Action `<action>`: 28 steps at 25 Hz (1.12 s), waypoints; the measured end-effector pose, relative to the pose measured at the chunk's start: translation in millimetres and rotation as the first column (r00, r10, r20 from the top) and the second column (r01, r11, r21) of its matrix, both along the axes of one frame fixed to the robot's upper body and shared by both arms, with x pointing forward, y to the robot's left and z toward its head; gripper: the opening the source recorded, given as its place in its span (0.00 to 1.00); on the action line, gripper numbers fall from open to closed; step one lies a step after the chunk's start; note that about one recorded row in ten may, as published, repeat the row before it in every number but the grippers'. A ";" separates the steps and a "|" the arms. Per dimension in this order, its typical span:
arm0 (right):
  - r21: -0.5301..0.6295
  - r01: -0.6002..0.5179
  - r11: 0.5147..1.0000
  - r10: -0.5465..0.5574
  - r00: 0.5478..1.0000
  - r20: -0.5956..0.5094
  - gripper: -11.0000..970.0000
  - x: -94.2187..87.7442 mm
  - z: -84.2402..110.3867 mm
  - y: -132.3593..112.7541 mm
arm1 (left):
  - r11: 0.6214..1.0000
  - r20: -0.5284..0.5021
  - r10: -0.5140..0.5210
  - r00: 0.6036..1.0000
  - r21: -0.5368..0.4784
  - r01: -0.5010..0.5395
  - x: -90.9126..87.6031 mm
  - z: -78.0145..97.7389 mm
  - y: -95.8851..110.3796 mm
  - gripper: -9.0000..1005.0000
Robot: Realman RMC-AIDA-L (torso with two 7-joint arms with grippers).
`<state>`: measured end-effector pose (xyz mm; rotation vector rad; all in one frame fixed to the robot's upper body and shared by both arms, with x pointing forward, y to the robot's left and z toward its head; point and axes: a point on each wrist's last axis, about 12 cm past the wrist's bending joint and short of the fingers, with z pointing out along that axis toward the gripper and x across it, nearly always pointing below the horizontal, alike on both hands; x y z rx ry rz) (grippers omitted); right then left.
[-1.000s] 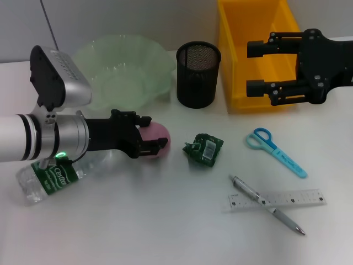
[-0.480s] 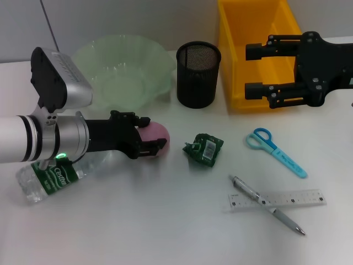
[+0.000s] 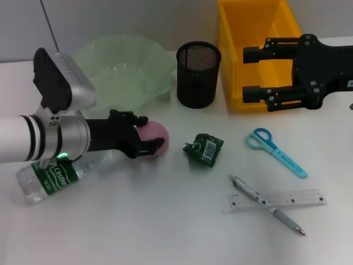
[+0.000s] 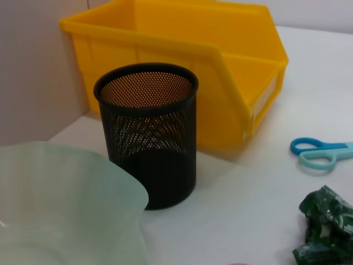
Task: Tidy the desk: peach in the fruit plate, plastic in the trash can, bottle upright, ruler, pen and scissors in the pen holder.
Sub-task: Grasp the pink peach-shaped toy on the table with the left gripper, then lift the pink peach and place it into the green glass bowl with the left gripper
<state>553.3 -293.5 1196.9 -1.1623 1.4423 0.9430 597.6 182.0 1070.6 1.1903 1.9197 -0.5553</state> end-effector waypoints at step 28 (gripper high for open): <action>0.005 0.002 1.000 -0.002 1.000 0.006 0.78 0.8 1.4 0.2 | 0.996 -0.014 -0.059 0.998 -0.066 0.058 -9.8 8.0 -1.2 0.37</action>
